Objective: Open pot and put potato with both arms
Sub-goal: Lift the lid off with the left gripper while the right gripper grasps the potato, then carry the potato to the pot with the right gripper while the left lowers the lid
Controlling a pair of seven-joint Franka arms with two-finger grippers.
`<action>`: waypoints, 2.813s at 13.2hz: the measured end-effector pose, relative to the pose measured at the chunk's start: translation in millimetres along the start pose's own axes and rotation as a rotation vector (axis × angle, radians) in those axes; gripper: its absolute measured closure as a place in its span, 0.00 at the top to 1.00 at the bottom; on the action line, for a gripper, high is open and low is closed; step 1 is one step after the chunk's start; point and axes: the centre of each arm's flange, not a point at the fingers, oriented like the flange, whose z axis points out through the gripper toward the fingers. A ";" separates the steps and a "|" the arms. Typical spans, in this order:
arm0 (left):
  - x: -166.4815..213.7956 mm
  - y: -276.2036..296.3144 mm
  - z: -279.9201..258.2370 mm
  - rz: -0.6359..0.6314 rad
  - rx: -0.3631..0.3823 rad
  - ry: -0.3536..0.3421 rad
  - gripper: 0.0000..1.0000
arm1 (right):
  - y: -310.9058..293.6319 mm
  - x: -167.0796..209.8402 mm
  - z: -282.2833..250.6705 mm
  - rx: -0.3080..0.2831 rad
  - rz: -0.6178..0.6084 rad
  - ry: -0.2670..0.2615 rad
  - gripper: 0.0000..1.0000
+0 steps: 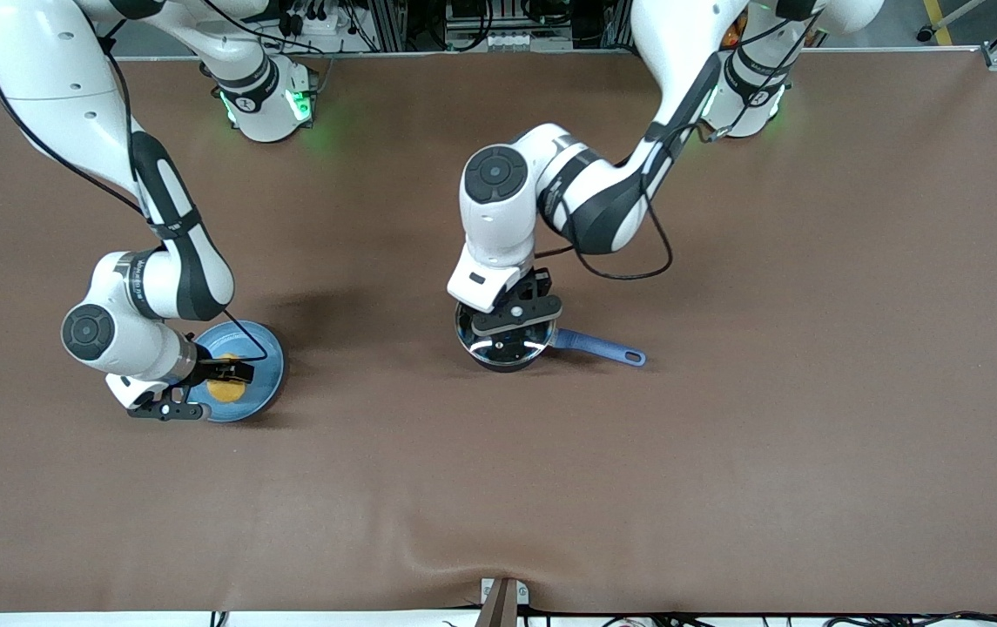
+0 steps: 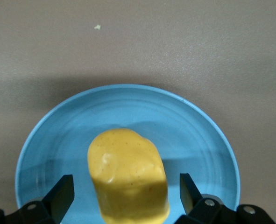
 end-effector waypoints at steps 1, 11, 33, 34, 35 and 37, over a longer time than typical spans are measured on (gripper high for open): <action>8.3 -6.7 -14.0 -0.006 -0.005 0.004 0.61 | 0.3 -0.3 3.1 -0.001 0.000 -0.003 1.00; 111.4 -136.2 -123.9 0.094 0.031 -0.038 0.61 | 3.1 2.0 1.3 -0.001 0.005 0.000 0.61; 148.9 -438.5 105.6 0.293 -0.009 -0.075 0.61 | -398.2 -129.6 -135.6 0.099 0.069 0.099 0.61; 141.9 -440.8 114.4 0.302 -0.006 -0.068 0.61 | -410.8 -134.5 -133.9 0.106 0.071 0.104 0.61; 135.2 -442.8 123.2 0.317 0.003 -0.062 0.61 | -422.2 -138.5 -130.2 0.113 0.074 0.110 0.61; 127.9 -445.1 136.9 0.333 0.013 -0.065 0.61 | -441.5 -141.9 -117.7 0.125 0.089 0.118 0.61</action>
